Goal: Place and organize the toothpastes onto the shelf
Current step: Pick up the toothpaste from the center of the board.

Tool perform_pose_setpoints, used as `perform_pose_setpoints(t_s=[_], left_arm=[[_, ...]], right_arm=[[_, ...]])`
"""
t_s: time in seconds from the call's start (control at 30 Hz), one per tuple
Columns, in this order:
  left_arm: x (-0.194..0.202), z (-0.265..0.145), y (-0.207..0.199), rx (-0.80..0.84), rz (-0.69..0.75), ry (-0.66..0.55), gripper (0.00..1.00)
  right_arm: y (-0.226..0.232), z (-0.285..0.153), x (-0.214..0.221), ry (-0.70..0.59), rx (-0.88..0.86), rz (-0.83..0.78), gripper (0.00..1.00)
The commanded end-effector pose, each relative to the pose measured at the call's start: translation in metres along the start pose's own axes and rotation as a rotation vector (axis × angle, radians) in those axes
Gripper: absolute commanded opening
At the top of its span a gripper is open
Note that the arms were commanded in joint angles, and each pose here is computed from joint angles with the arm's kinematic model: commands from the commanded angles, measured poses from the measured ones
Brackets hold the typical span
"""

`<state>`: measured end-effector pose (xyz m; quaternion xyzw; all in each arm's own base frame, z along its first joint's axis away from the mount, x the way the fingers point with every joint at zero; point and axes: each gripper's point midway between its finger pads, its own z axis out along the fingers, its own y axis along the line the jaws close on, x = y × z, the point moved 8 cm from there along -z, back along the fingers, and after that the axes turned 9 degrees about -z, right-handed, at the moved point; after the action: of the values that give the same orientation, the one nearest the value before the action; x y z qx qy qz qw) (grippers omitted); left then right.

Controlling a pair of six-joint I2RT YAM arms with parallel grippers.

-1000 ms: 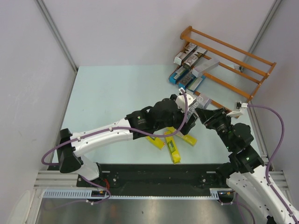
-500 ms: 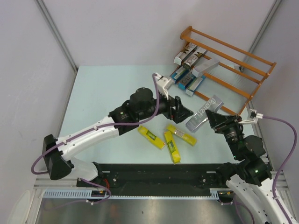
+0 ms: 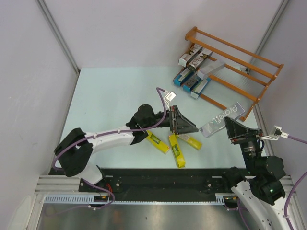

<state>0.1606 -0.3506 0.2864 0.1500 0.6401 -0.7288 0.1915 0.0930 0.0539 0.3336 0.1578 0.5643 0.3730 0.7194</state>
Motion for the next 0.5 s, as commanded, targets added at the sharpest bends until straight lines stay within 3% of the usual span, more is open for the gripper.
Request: perform_pose_setpoints(t_s=[0.0, 0.17, 0.3, 0.47], left_arm=[[0.012, 0.004, -0.039, 0.258, 0.067, 0.026, 1.0], [0.023, 0.017, -0.029, 0.28, 0.017, 0.035, 0.98], [0.028, 0.026, -0.015, 0.313, -0.068, 0.039, 0.86], [0.03, 0.029, -0.007, 0.31, -0.086, 0.031, 0.82]], right_arm=[[0.009, -0.001, -0.016, -0.072, -0.033, 0.021, 0.29], [0.01, -0.002, -0.016, -0.07, -0.038, 0.027, 0.28], [0.012, -0.002, -0.016, -0.07, -0.055, 0.033, 0.28], [0.014, -0.002, -0.017, -0.068, -0.067, 0.038, 0.29]])
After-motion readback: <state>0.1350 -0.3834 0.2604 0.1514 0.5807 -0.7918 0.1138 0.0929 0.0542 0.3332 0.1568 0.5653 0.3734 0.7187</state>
